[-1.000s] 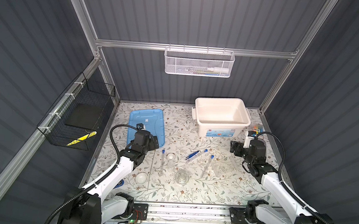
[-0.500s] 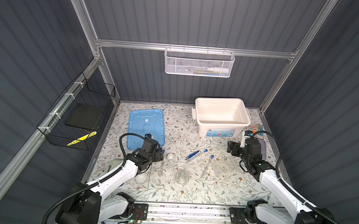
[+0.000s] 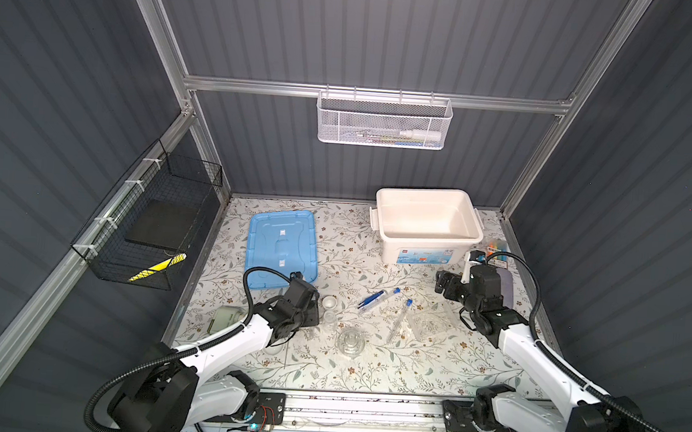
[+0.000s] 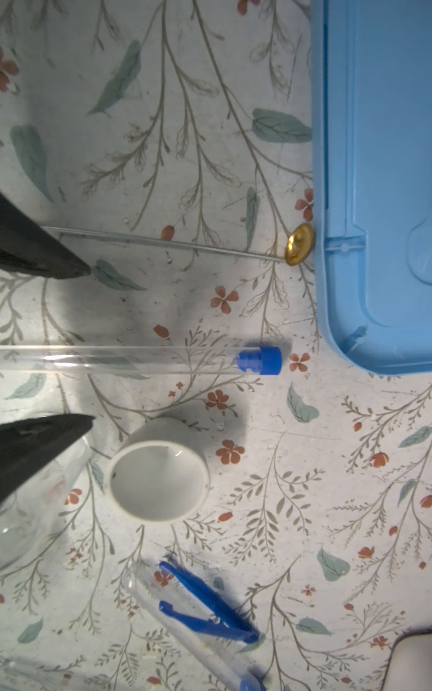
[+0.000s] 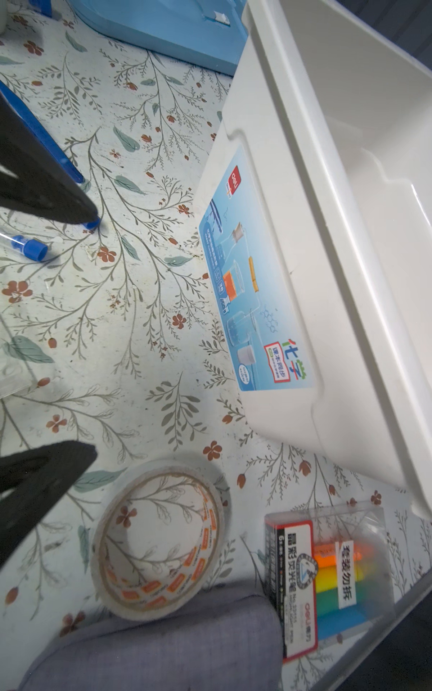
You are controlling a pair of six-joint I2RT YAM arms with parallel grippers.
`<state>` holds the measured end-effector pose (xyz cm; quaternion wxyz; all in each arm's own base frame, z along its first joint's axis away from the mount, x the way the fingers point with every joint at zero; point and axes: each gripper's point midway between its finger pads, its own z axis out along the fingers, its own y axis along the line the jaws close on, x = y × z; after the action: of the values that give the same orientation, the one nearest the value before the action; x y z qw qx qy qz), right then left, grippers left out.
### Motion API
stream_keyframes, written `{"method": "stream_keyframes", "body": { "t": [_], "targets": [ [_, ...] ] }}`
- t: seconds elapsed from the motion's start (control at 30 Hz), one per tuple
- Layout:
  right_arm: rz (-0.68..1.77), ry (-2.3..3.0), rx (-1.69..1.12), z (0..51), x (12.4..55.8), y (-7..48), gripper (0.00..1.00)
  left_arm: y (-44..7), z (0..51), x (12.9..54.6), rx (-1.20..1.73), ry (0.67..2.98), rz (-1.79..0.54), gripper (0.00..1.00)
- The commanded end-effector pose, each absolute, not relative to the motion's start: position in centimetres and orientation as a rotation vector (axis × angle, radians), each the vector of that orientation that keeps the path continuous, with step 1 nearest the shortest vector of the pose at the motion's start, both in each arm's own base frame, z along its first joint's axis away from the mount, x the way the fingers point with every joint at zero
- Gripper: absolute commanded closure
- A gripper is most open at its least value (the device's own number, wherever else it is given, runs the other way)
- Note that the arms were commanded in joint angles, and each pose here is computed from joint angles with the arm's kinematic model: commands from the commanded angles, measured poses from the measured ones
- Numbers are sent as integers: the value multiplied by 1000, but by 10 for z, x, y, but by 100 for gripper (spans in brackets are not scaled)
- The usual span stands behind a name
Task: Organize the chemistry lab equipment
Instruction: 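Move the left gripper over a blue-capped test tube while the right gripper advances, then lower the left gripper and close it on the blue-capped test tube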
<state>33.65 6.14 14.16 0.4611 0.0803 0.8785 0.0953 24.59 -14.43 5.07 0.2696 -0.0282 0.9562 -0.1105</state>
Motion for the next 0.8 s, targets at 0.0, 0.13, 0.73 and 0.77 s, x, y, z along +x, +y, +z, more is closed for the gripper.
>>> {"method": "stream_keyframes", "body": {
  "t": [0.0,0.13,0.73,0.77],
  "targets": [
    [258,2152,201,149,340,66,7,-141,41,241,-72,2610,-255,44],
    [256,2156,205,148,338,66,7,-140,31,238,-57,2654,-210,47],
    [233,2178,199,136,333,63,9,-136,22,238,-65,2698,-129,63],
    [231,2180,196,135,333,63,9,-136,23,238,-62,2699,-129,64]
  ]
}}
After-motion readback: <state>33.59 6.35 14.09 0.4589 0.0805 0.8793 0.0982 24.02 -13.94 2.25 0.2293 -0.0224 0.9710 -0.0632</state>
